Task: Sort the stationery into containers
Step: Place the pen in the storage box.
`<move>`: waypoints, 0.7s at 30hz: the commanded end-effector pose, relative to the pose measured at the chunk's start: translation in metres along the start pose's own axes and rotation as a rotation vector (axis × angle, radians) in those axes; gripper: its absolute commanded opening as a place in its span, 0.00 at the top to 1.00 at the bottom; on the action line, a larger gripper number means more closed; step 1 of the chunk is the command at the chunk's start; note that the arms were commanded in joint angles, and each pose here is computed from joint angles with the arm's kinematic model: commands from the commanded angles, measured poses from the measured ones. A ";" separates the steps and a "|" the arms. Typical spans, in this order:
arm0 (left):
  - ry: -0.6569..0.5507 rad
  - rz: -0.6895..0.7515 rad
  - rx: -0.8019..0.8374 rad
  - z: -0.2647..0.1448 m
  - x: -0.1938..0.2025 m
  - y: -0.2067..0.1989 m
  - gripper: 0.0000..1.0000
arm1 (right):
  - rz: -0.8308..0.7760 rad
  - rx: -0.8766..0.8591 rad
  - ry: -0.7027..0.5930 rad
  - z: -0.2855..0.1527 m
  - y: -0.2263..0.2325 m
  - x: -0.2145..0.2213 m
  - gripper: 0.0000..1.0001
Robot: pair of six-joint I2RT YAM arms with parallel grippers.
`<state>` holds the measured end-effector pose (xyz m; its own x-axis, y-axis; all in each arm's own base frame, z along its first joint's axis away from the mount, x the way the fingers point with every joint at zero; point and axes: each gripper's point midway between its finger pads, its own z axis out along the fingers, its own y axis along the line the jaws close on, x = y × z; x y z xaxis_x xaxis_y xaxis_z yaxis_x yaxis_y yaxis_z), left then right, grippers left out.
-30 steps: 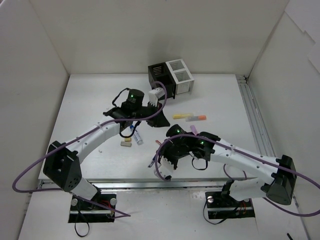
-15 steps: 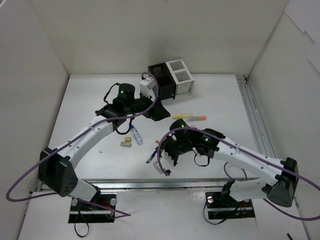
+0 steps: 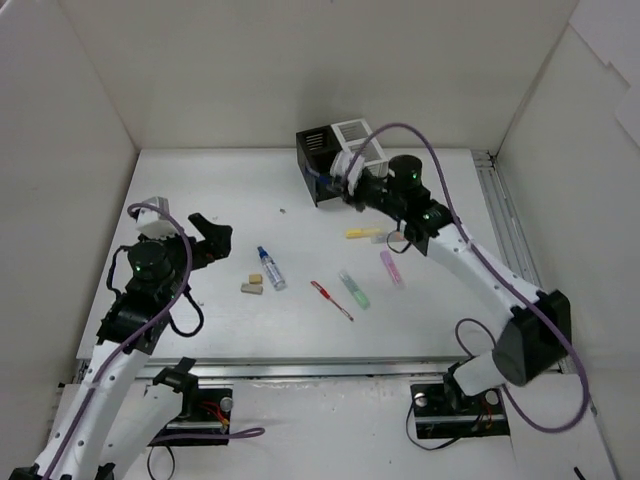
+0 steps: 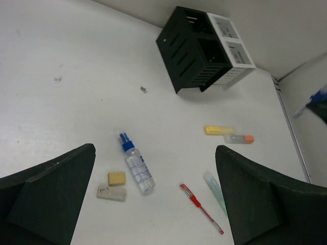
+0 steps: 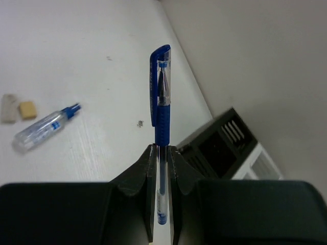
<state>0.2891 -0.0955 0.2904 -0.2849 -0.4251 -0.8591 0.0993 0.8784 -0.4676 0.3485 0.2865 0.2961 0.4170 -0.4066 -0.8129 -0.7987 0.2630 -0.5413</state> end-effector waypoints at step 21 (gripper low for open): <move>0.094 -0.019 -0.210 0.012 0.058 0.058 0.00 | 0.468 0.677 -0.347 0.137 -0.264 0.083 0.99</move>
<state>0.2773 -0.0669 0.1916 -0.4223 -0.4253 -0.8005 -0.1510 0.9038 -0.4004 0.6435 0.3046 0.2929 0.1587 0.0506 -0.9860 -0.5849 0.8094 -0.0526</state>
